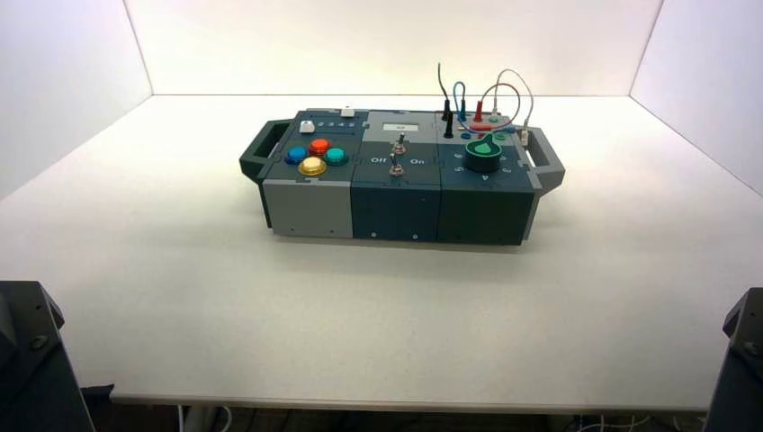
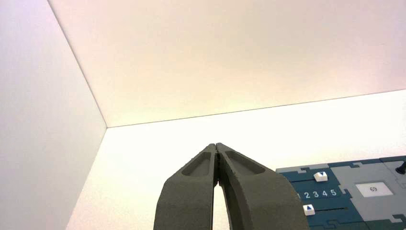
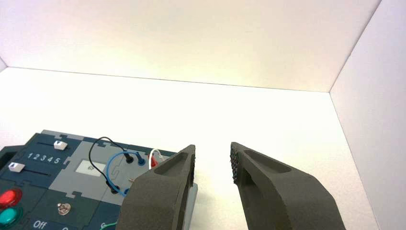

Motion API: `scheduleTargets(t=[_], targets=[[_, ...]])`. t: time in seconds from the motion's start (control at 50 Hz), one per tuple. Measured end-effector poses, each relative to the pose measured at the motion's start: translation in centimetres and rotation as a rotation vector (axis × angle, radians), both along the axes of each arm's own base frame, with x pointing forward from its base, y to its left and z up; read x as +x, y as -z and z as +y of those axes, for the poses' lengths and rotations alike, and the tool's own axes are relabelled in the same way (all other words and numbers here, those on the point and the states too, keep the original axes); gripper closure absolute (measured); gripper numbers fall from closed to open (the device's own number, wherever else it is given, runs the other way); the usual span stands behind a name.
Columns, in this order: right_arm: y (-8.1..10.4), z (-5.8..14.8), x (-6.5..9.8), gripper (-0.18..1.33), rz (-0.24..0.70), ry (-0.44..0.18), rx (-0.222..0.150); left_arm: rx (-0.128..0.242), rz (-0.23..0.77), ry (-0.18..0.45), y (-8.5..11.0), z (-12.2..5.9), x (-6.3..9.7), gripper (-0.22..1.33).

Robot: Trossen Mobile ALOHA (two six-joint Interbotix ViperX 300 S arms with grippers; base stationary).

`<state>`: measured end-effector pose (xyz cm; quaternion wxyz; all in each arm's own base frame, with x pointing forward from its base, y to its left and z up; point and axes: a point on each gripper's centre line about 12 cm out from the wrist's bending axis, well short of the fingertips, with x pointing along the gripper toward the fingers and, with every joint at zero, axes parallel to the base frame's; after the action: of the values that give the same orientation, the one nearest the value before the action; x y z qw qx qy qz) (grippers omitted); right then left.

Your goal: Push the blue button with the right gripper.

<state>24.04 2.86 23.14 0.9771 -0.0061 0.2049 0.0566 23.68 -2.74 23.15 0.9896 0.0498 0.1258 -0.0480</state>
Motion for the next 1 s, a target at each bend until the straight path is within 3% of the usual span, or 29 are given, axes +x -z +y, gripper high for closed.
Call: scheduleTargets(t=[0.52, 0.7, 0.84, 1.0], targets=[[0.0, 0.0, 0.0, 0.31, 0.001, -0.001, -0.002, 0.000, 0.002, 0.000, 0.0, 0.0, 0.0, 1.28], [0.5, 0.2, -0.2, 0.31, 0.049, -0.008, -0.004, 0.000, 0.001, 0.000, 0.0, 0.0, 0.0, 1.28], [0.6, 1.1, -0.5, 0.31, 0.101, -0.046, 0.004, -0.006, 0.025, 0.003, 0.3, -0.1, -0.1, 1.28], [0.1, 3.2, -0.7, 0.31, 0.135, -0.132, -0.003, -0.016, 0.036, 0.001, 0.4, -0.1, -0.1, 1.28]])
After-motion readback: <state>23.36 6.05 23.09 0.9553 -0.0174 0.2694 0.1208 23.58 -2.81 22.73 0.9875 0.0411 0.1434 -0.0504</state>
